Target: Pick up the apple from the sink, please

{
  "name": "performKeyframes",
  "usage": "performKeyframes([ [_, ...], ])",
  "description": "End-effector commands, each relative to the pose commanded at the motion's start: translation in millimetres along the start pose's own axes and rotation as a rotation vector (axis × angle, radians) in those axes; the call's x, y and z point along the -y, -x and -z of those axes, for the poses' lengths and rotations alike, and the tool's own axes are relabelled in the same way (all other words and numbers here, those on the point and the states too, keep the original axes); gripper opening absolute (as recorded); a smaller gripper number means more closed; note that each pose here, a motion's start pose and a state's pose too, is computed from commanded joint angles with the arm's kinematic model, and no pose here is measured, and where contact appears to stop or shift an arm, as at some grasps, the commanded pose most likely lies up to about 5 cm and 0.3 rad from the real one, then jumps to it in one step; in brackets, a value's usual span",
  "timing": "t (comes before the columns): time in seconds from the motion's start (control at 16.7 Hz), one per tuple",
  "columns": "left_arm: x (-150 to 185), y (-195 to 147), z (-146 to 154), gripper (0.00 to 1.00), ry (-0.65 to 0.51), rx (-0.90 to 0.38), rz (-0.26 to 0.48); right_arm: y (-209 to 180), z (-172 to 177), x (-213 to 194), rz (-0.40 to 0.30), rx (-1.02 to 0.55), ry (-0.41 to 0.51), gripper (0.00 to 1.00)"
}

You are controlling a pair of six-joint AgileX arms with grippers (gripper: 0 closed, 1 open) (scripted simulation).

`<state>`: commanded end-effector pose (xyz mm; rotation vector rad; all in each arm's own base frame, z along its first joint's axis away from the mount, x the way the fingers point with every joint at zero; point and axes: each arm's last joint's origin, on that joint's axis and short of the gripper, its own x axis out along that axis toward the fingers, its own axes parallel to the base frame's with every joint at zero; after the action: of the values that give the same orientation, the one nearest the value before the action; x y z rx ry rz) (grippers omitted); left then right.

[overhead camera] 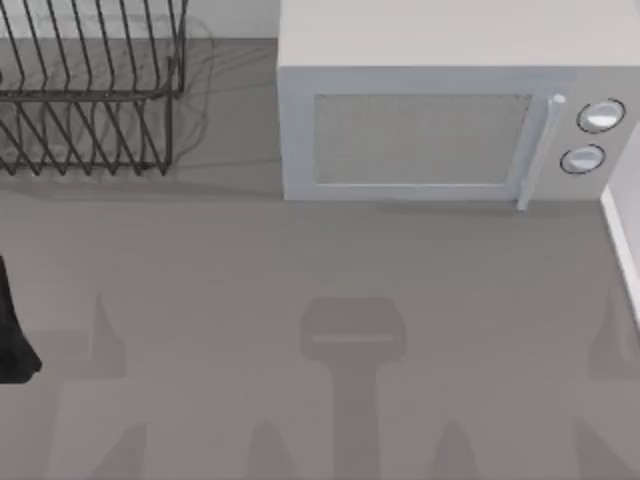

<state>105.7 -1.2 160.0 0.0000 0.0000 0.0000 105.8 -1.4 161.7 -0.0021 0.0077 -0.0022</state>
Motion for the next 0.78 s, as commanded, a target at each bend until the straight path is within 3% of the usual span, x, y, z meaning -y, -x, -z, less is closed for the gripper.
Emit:
performKeyframes([
  [0.36, 0, 0, 0, 1.00, 0.000, 0.000, 0.000, -11, -38, 6, 0.047, -0.225, 0.046, 1.00],
  [0.78, 0, 0, 0, 1.00, 0.000, 0.000, 0.000, -90, -77, 31, 0.091, -0.789, 0.085, 1.00],
])
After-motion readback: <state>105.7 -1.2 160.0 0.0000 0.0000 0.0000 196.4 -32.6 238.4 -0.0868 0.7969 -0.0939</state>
